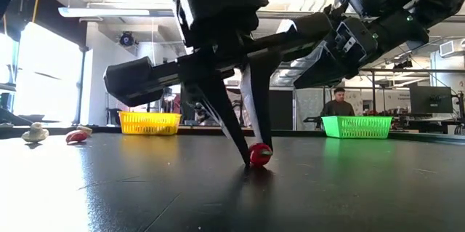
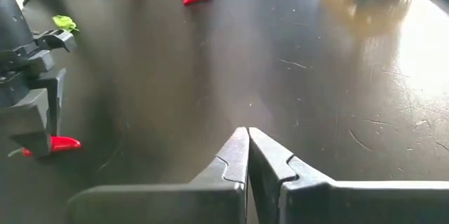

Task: Sort produce into baskets
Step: Put the red chili pepper into the green bin

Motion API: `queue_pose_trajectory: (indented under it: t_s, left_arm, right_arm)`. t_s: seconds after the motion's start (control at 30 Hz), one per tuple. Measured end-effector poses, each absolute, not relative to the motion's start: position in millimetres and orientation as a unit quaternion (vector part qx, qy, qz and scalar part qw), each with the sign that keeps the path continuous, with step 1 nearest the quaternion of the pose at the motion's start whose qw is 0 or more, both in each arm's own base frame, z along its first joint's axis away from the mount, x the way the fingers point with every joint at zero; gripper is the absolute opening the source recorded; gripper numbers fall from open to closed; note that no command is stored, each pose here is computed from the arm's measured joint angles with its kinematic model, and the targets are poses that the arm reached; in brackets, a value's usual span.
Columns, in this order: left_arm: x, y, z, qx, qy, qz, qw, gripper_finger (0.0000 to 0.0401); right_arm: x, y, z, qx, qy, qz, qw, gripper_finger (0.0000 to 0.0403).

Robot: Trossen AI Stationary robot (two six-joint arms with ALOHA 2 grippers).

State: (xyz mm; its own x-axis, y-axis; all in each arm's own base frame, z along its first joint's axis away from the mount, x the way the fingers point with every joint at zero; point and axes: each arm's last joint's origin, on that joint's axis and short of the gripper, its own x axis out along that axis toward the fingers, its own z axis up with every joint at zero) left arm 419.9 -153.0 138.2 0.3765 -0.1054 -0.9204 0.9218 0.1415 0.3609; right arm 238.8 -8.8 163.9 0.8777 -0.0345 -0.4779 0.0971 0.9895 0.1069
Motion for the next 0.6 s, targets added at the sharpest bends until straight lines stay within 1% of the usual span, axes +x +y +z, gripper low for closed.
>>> queue_pose_trajectory:
  t_s: [0.07,0.17,0.23,0.3,0.37,0.43,0.6]
  left_arm:
    - [420.7,-150.2,139.0,0.512,0.396,-0.393,0.653,0.0016]
    - [421.7,-141.9,143.5,0.489,0.411,-0.377,0.671,0.0008]
    - [422.9,-133.1,152.1,0.461,0.419,-0.361,0.694,0.0008]
    - [424.0,-122.7,166.9,0.416,0.414,-0.356,0.727,0.0006]
    - [425.7,-110.4,181.3,0.372,0.406,-0.351,0.758,0.0004]
    - [426.7,-97.8,191.6,0.343,0.403,-0.342,0.777,0.0002]
    - [431.5,-62.8,213.1,0.300,0.379,-0.309,0.819,0.0001]
  right_arm:
    - [238.9,-8.8,163.9,0.064,0.245,-0.034,0.967,0.0000]
    - [238.8,-8.8,163.8,0.064,0.245,-0.034,0.967,0.0000]
    - [238.5,-8.8,163.4,0.063,0.248,-0.034,0.966,0.0000]
    - [238.3,-8.6,163.7,0.054,0.248,-0.037,0.967,0.0000]
    - [236.8,-7.4,165.1,0.038,0.249,-0.054,0.966,0.0000]
    - [234.9,-4.8,167.8,0.017,0.246,-0.078,0.966,0.0000]
    - [226.6,2.3,177.3,-0.022,0.238,-0.141,0.961,0.0000]
